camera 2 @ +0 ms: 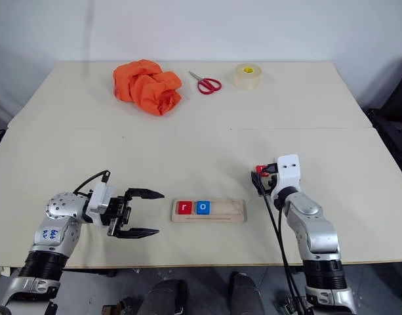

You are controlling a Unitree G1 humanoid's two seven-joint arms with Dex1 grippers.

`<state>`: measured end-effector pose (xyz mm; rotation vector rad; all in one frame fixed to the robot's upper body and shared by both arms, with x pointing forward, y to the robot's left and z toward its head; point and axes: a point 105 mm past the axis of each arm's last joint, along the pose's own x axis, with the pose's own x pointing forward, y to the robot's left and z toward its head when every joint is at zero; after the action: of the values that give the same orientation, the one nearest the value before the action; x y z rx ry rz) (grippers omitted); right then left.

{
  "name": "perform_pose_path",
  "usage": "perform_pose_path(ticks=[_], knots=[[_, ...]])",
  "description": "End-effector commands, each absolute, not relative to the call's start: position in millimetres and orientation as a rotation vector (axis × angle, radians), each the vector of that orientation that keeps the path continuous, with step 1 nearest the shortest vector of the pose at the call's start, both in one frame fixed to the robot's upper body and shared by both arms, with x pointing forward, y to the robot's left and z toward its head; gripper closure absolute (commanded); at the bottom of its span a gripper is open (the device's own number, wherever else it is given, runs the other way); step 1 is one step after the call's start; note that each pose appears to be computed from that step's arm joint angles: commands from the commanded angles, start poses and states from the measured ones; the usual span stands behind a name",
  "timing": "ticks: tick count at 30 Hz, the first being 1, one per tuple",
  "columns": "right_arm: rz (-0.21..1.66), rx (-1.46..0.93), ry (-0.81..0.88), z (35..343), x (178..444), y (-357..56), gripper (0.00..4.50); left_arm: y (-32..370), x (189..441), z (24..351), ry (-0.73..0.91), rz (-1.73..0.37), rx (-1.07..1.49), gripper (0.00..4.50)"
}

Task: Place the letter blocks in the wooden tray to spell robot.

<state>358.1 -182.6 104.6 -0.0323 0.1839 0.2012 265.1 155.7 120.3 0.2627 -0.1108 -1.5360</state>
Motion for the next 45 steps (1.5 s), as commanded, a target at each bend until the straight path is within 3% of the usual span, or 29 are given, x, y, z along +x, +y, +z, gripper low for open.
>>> perform_pose_path(ticks=[1, 5, 10, 14, 22, 34, 42, 43, 45], knots=[[0.224, -0.022, 0.191, 103, 355, -175, 1.62, 156, 262, 126, -0.144, -1.536, 0.27, 0.0], [0.223, -0.022, 0.168, 110, 352, -172, 3.04, 157, 261, 125, -0.141, -1.544, 0.268, 0.0], [0.207, -0.017, 0.106, 132, 343, -175, 3.04, 156, 261, 124, -0.142, -1.565, 0.258, 0.0], [0.179, -0.013, 0.083, 148, 316, -186, 3.04, 156, 261, 122, -0.134, -1.59, 0.246, 0.0], [0.184, -0.028, 0.188, 126, 248, -185, 3.04, 159, 272, 121, -0.125, -1.594, 0.249, 0.0], [0.053, 0.034, 0.243, 103, 244, -195, 3.04, 154, 270, 118, -0.131, -1.601, 0.235, 0.0], [0.149, -0.005, 0.215, 115, 247, -192, 0.29, 154, 266, 117, -0.135, -1.595, 0.229, 0.0], [0.191, -0.027, 0.213, 118, 246, -190, 0.02, 154, 265, 117, -0.136, -1.594, 0.229, 0.0], [0.295, -0.092, 0.222, 124, 244, -188, 0.02, 154, 264, 116, -0.138, -1.591, 0.227, 0.0]])
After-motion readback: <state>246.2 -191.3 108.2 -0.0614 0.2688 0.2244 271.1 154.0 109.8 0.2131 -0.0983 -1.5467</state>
